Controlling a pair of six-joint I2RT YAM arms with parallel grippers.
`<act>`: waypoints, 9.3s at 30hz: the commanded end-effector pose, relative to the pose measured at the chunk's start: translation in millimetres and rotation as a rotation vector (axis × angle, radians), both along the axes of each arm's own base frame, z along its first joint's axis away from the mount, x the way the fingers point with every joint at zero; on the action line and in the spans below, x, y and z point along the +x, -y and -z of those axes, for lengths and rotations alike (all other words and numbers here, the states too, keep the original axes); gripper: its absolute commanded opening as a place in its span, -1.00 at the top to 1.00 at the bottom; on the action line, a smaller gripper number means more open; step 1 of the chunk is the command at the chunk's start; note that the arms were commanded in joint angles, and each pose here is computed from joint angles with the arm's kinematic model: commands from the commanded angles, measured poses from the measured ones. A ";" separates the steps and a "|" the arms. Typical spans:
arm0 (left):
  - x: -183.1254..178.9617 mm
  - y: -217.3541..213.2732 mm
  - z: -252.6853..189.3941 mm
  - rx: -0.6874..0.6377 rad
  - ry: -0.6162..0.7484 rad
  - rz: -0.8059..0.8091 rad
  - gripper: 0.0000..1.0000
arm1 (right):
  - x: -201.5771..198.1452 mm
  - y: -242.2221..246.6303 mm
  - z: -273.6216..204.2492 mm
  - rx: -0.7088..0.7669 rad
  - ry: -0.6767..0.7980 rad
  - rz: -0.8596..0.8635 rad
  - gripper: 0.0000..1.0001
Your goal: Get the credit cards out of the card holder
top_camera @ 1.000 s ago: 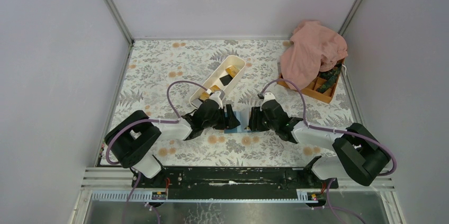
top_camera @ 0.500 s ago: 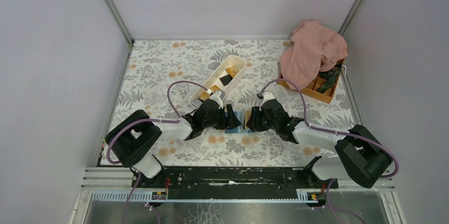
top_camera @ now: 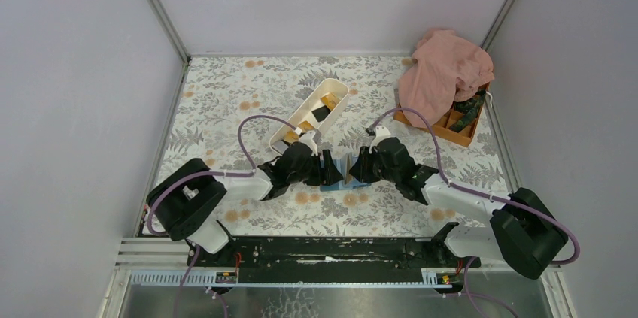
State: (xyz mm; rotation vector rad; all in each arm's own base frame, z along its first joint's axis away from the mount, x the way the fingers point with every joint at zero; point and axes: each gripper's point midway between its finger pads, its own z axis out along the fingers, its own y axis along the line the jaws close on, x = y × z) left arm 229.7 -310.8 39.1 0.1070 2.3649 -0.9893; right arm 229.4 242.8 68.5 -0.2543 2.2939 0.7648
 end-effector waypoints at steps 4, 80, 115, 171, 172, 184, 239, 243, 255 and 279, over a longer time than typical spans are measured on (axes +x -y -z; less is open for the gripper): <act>0.8 -5.9 -16.8 0.030 0.070 -0.008 -0.46 | 4.8 -14.5 -14.1 0.054 0.021 -0.032 0.56; -5.2 -75.9 -65.3 0.118 0.255 -0.181 -0.46 | 49.3 -94.3 23.9 -0.056 -0.021 -0.031 1.00; -5.2 -56.9 -68.0 0.071 0.240 -0.125 -0.46 | 12.9 -0.2 38.0 -0.334 -0.073 0.106 1.00; -33.8 -9.1 -15.4 -0.394 -0.168 -0.272 -0.36 | 4.5 -27.1 17.9 -0.105 -0.007 0.044 0.85; -33.2 -8.2 -14.2 -0.397 -0.172 -0.274 -0.37 | 5.2 -25.8 14.7 -0.102 0.001 0.050 0.82; -40.8 8.1 -33.2 -0.570 -0.198 -0.188 -0.35 | 1.5 -16.7 15.8 -0.124 -0.002 0.035 0.78; -6.7 21.1 -42.5 -0.383 -0.079 -0.278 -0.36 | -45.0 -32.3 81.0 0.023 -0.173 -0.026 0.85; -2.6 12.1 -32.6 -0.415 -0.118 -0.332 -0.36 | -45.7 -34.1 78.0 0.051 -0.170 -0.024 0.82; 1.6 1.3 -42.1 -0.576 -0.129 -0.331 -0.45 | -47.9 -33.0 80.2 0.056 -0.180 -0.021 0.79; 4.2 14.5 -9.9 -0.578 -0.196 -0.325 -0.50 | -40.3 -8.6 21.3 0.031 -0.022 -0.002 0.65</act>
